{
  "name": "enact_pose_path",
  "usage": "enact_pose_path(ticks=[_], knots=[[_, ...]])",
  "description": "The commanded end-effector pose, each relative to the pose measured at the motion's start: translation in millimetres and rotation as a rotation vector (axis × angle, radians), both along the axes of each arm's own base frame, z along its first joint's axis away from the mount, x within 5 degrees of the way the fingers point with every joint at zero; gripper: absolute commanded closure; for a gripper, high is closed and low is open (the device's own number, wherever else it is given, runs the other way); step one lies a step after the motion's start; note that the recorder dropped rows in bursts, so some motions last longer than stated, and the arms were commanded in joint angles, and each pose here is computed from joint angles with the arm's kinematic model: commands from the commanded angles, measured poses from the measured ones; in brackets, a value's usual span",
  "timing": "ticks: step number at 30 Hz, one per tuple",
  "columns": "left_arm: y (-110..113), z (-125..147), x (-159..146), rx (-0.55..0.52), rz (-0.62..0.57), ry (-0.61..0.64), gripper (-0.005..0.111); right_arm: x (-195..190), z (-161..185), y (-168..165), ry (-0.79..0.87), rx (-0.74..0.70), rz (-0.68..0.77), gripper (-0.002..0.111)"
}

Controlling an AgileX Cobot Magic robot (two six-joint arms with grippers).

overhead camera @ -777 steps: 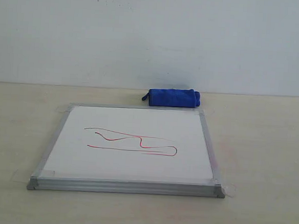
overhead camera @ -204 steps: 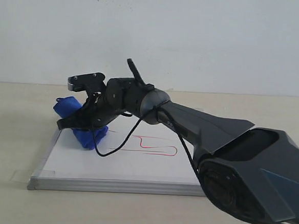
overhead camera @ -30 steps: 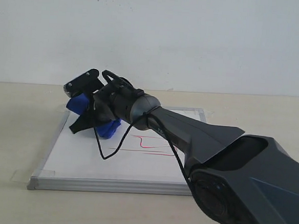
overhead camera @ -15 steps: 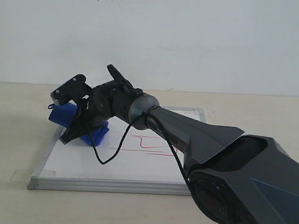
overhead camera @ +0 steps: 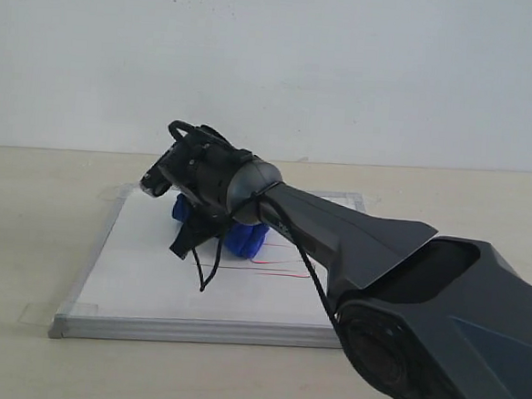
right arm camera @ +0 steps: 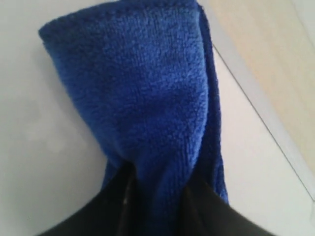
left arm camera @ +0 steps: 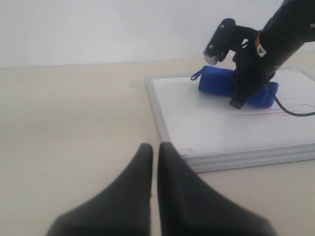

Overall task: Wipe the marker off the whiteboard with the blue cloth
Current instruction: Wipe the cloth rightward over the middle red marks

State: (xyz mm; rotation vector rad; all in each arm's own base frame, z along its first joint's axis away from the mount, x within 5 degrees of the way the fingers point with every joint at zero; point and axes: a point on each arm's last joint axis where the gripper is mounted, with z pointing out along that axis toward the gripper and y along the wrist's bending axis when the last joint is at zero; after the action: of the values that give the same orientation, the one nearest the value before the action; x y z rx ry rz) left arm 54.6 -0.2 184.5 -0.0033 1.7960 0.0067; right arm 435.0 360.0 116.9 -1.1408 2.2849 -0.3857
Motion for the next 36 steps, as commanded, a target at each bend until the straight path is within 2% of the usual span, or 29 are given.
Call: enact_pose_path(ticks=[1, 4, 7, 11, 15, 18, 23, 29, 36], knots=[[0.1, 2.0, 0.0, 0.003, 0.002, -0.017, 0.103, -16.6, -16.8, 20.3, 0.201, 0.187, 0.112, 0.109], [0.1, 2.0, 0.0, 0.003, 0.002, -0.017, 0.103, -30.6, -17.8, 34.6, 0.279, 0.218, 0.29, 0.109], [0.1, 2.0, 0.0, 0.003, 0.002, -0.017, 0.103, -39.5, -17.9, 40.3, 0.305, 0.197, 0.327, 0.109], [0.1, 2.0, 0.0, 0.003, 0.002, -0.017, 0.103, -39.1, -20.7, 28.7, 0.32, 0.084, 0.238, 0.109], [0.1, 2.0, 0.0, 0.003, 0.002, -0.017, 0.103, -29.7, -18.5, 3.4, 0.245, -0.146, 0.075, 0.109], [0.1, 2.0, 0.0, 0.003, 0.002, -0.017, 0.103, -20.9, -13.4, -4.4, 0.146, -0.24, 0.062, 0.109], [0.1, 2.0, 0.0, 0.003, 0.002, -0.017, 0.103, -23.2, -6.7, -2.9, 0.202, -0.149, 0.044, 0.109], [0.1, 2.0, 0.0, 0.003, 0.002, -0.017, 0.103, -44.0, -4.5, 17.3, 0.396, 0.041, 0.15, 0.109], [0.1, 2.0, 0.0, 0.003, 0.002, -0.017, 0.103, -72.7, 2.4, 45.0, 0.388, 0.017, 0.27, 0.109]])
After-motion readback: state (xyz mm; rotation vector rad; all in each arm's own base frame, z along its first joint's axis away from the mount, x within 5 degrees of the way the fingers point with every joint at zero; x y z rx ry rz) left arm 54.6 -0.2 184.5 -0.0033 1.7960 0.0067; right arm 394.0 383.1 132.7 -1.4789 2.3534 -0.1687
